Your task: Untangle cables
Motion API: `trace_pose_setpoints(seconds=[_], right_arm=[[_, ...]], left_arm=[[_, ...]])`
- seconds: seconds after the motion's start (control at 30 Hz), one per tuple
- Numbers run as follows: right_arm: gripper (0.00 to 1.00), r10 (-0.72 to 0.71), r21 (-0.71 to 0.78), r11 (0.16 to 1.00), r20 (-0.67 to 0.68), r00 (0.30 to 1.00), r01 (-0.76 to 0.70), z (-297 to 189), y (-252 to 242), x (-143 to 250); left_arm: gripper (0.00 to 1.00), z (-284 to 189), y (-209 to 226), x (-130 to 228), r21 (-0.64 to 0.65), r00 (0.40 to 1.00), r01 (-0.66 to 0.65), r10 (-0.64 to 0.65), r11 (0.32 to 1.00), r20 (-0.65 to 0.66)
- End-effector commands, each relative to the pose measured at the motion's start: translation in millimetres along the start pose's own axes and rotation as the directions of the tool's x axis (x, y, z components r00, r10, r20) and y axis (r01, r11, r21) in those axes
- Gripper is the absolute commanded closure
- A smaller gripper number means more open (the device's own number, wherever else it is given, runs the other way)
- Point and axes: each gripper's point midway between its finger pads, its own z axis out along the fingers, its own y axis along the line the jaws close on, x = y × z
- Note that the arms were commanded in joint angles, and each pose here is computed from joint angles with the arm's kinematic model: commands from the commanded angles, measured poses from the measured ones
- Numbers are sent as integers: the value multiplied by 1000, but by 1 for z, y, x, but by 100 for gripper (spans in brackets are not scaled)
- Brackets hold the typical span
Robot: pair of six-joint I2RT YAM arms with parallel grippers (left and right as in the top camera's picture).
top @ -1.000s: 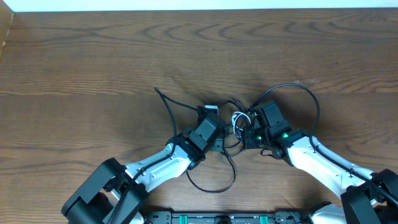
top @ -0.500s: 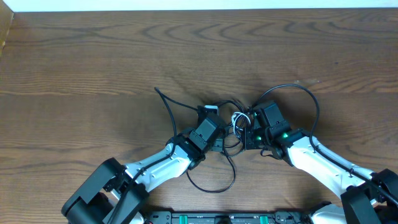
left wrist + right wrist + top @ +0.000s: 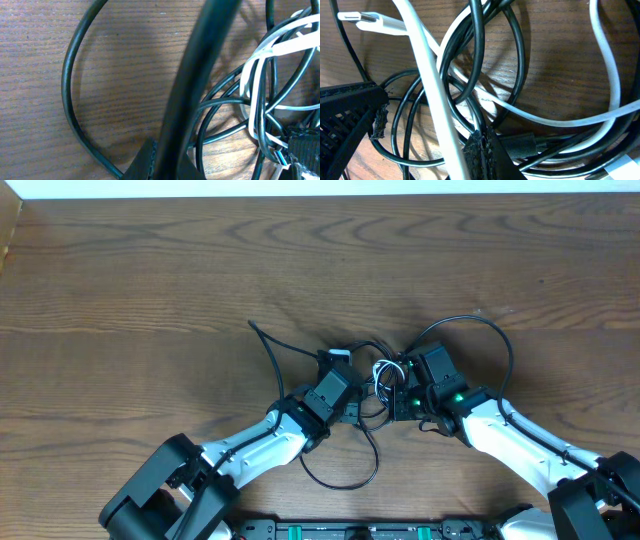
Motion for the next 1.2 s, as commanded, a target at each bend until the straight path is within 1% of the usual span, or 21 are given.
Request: trace_pose_setpoints(seconds=[0.0, 0.2, 0.3, 0.37, 0.4, 0.53, 0.67, 0.77, 0.83, 0.97, 1.0, 1.17], right_arm=[[99, 1, -42, 999, -28, 1000, -2, 0, 8, 5], [99, 2, -113, 994, -42, 999, -7, -25, 19, 9], [99, -21, -173, 985, -15, 1000, 18, -49, 26, 7], [99, -14, -213, 977, 23, 1000, 19, -67, 31, 2], [99, -12, -263, 964, 69, 998, 29, -86, 38, -3], [99, -15, -352, 933, 166, 986, 74, -123, 51, -11], [99, -16, -376, 920, 247, 969, 111, -147, 55, -15], [99, -22, -320, 941, 270, 963, 111, -148, 45, -15], [98, -7, -281, 957, 238, 971, 76, -142, 35, -9], [86, 0, -246, 969, 137, 991, 34, -125, 27, 6], [85, -3, -244, 969, 118, 993, 32, -120, 28, 8], [84, -43, -252, 966, 55, 998, 55, -99, 38, 13]], left_arm=[[92, 0, 2, -6, -17, 1000, 9, -9, 1000, 17], [92, 0, 3, -5, -21, 1000, 8, -8, 1000, 12], [92, 0, 3, -5, -21, 1000, 8, -8, 1000, 12], [92, 0, 3, -5, -21, 1000, 9, -9, 1000, 13], [92, 0, 3, -5, -21, 1000, 9, -9, 1000, 13], [92, 0, 3, -5, -21, 1000, 9, -9, 1000, 13], [92, 0, 3, -5, -20, 1000, 9, -9, 1000, 13], [92, 0, 2, -6, -18, 1000, 10, -9, 1000, 16], [92, 0, 2, -6, -16, 1000, 10, -10, 1000, 18], [92, 0, 2, -7, -15, 1000, 14, -14, 1000, 18], [92, 0, 1, -7, -13, 1000, 15, -14, 1000, 20], [92, -20, -9, -25, 33, 996, 17, -20, 999, 83]])
